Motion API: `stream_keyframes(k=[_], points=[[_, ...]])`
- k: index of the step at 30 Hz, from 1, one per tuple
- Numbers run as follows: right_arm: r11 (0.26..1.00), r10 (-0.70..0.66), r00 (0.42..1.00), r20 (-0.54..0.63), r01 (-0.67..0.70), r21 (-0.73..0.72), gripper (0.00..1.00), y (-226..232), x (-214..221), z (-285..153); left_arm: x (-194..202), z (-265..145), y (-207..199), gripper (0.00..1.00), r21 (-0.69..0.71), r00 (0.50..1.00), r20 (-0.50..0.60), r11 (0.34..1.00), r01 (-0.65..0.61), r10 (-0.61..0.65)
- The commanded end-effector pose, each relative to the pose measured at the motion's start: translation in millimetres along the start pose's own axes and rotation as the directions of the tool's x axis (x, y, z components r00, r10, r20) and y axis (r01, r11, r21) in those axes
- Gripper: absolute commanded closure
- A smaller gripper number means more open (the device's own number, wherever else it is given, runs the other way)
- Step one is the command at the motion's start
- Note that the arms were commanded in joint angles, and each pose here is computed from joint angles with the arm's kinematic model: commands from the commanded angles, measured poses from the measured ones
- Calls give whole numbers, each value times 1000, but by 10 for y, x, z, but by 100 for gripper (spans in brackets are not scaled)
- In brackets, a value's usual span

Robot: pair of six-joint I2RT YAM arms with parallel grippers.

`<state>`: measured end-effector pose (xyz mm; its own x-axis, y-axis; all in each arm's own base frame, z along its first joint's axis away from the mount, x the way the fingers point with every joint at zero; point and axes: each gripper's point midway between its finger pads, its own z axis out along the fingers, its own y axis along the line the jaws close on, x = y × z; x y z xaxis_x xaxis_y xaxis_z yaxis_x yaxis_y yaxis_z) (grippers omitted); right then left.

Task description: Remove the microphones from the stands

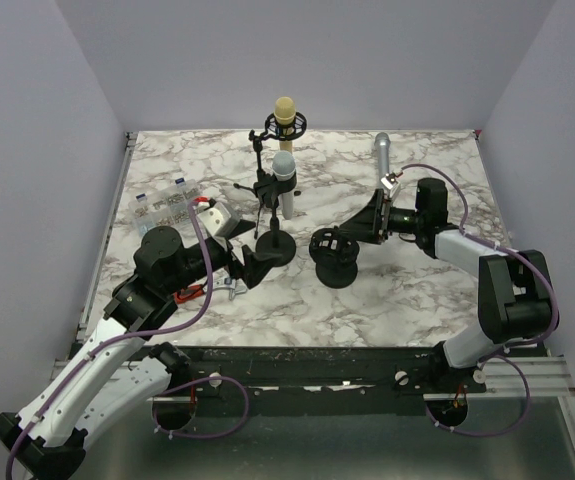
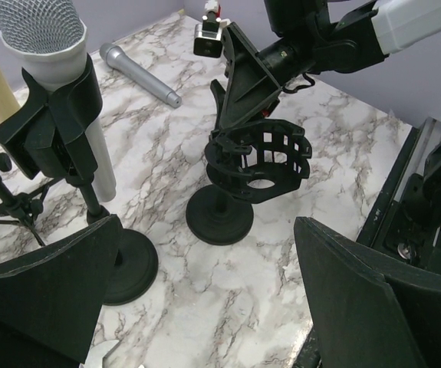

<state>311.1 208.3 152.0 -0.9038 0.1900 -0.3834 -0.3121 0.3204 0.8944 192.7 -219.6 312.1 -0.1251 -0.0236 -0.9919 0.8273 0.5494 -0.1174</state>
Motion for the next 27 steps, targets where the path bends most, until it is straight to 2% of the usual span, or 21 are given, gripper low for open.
stream_keyframes(k=[1,7,10,12,17,27], points=[[962,31,998,61,-46,270,0,-551,-25,-33,-175,-69,90,1,-75,998,63,997,-13,17],[936,-83,991,110,39,349,0,-183,-537,-160,-208,-179,350,1,-237,996,90,971,-1,23],[886,-137,981,140,58,460,0,-97,-799,-302,-205,-288,588,1,-379,996,91,925,16,20],[873,-163,976,145,74,483,0,-3,-887,-358,-208,-354,694,1,-442,996,91,897,21,21],[903,-188,972,139,115,413,0,225,-793,-369,-236,-360,656,1,-425,994,105,905,17,31],[854,-290,939,185,167,493,0,465,-891,-523,-246,-356,630,2,-413,993,115,910,36,13]])
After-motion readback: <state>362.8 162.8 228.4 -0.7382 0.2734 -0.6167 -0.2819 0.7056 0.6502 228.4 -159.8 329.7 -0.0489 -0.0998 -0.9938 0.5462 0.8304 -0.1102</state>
